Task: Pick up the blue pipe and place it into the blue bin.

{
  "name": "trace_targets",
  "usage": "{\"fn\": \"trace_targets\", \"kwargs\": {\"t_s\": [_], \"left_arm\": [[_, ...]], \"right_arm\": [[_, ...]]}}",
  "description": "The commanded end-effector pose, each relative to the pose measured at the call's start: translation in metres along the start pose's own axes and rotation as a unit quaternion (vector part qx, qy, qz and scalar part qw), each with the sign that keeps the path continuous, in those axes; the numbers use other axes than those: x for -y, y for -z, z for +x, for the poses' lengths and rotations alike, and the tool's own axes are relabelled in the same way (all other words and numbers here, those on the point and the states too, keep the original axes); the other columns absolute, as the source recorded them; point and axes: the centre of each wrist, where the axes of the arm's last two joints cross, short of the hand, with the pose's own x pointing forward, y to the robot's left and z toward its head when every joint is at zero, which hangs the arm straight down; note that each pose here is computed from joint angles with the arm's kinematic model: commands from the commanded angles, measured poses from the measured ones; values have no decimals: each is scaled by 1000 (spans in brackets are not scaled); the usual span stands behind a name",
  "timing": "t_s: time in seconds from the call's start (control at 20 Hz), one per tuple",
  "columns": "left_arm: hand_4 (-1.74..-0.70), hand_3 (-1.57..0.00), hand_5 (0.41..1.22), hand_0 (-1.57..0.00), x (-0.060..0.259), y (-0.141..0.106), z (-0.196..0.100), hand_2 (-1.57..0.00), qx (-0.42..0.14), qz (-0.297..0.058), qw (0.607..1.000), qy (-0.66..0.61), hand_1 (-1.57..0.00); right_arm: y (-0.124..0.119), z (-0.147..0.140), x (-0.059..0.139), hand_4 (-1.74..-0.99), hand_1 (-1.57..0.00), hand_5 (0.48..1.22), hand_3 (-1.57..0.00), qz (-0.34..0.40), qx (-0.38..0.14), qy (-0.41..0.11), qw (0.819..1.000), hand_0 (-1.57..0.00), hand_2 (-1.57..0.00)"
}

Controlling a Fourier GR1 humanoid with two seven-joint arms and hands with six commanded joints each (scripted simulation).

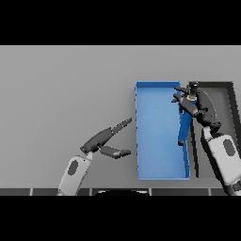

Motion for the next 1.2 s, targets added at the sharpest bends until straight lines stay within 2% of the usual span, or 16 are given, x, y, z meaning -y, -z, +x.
{"fn": "trace_targets", "kwargs": {"t_s": [0.0,0.05,0.2,0.25,0.3,0.4,0.5,0.65,0.75,0.8,1.15], "left_arm": [[-888,1,422,1,-1,2,3,1,-1,2,1000,5,1],[-887,1,420,1,-1,1,1,1,-6,1,1000,3,1],[-883,1,421,1,-2,-3,-2,1,0,-1,1000,6,1],[-883,1,421,1,0,-4,-2,1,1,-1,1000,6,1],[-882,1,421,1,-1,-3,-1,1,0,0,1000,6,1],[-878,1,422,1,-3,-3,-1,1,-5,3,1000,10,1],[-878,1,427,1,-1,-1,0,1,-3,1,1000,7,1],[-881,1,429,1,-4,0,2,1,2,2,1000,4,1],[-886,1,428,1,-3,-1,1,1,-2,1,1000,1,1],[-886,1,428,1,-2,-1,1,1,-4,1,1000,3,1],[-887,1,429,1,-2,0,1,1,-3,0,1000,6,1]], "right_arm": [[0,-6,-2,-1741,-1571,1221,-1521,-11,-18,2,1000,-1571,-1571],[1,-11,-4,-1741,-1571,1221,-1255,-21,-32,-2,999,-1571,-1571],[0,-33,-7,-1741,-1571,1221,-908,-52,-88,-30,994,-1571,-1571],[3,-40,-7,-1741,-1548,1221,-847,-63,-109,-34,991,-1571,-1571],[6,-45,-11,-1678,-1336,1221,-788,-64,-128,-37,989,-1465,-1339],[11,-44,-10,-1503,-855,1221,-504,-71,-156,-52,984,-937,-856],[13,-44,-9,-1337,-547,1221,-322,-67,-177,-68,979,-599,-548],[16,-44,-17,-1175,-279,1084,-164,-14,-194,-152,969,-306,-280],[15,-45,-19,-1110,-179,979,-105,13,-190,-192,963,-196,-179],[15,-48,-19,-1083,-143,934,-84,14,-212,-196,957,-156,-143],[17,-59,-15,-1038,-29,734,-17,18,-243,-238,940,-32,-29]]}}
